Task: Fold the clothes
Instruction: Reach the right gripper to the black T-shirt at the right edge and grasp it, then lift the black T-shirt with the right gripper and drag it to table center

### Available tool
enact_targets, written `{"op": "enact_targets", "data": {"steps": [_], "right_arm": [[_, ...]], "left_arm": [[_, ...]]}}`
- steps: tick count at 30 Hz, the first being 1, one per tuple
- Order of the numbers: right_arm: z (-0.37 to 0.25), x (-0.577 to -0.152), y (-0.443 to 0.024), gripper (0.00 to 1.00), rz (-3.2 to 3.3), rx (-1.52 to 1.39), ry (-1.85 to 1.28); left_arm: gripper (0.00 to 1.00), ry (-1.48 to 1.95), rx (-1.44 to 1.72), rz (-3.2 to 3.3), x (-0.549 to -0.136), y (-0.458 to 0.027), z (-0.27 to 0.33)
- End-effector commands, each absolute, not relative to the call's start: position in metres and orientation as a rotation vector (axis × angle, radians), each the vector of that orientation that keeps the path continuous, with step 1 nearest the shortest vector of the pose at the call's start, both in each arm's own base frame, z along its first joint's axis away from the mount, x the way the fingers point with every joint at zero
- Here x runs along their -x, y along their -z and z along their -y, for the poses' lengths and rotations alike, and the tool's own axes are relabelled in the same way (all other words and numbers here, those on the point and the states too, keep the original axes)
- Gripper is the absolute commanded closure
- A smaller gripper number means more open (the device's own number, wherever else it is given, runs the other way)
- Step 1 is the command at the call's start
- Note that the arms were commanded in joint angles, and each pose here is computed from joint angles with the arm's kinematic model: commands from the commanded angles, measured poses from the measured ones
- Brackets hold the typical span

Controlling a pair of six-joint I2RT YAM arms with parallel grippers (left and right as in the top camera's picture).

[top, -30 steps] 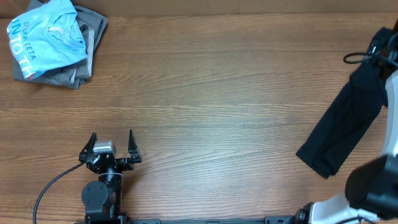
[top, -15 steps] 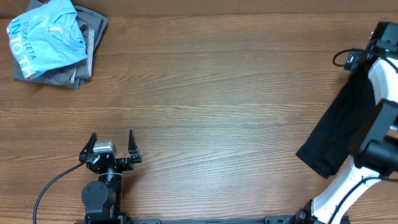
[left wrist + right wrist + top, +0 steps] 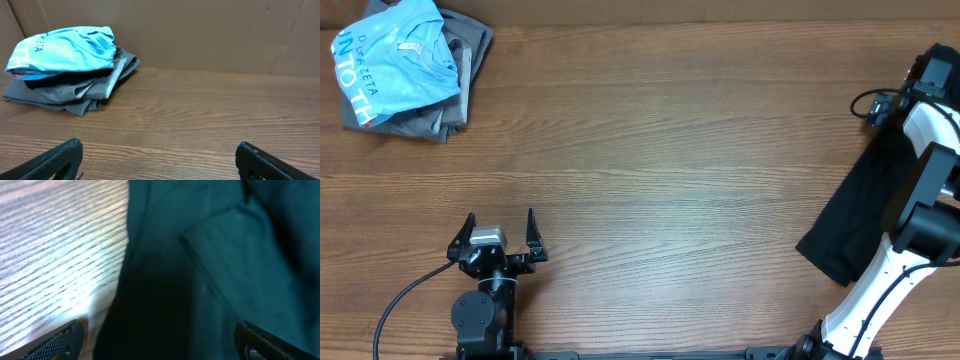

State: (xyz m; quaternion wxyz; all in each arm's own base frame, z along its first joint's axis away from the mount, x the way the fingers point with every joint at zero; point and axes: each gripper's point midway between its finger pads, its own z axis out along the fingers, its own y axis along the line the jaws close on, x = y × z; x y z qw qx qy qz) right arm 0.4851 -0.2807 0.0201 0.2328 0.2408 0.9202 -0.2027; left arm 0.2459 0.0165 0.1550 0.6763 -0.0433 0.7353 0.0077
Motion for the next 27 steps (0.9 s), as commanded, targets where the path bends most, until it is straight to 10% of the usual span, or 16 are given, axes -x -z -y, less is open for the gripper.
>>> {"op": "enact_targets", "data": {"steps": [1,8,20,27], "right_arm": [[0.2789,-0.4952,-0.015,0.0,-2.506,-0.684,0.498],[0.2791,-0.4969,-0.0135,0.0,-2.502,-0.682,0.495],[0.2787,-0.4943,-0.0121,0.64,-2.513,-0.686,0.5],[0.2789,-0.4942,-0.0152,0.75,-2.503,-0.72,0.493]], "left_arm": [[0.0,-0.026,0.082,-1.647,-0.2456,-0.1556,-0.0164],[0.0,-0.026,0.082,-1.647,-0.2456,-0.1555,-0.0164],[0.0,-0.026,0.082,-1.647,-0.2456,-0.1557,-0.0164],[0.0,-0.026,0.082,-1.647,-0.2456,-0.1556,-0.0164]]}}
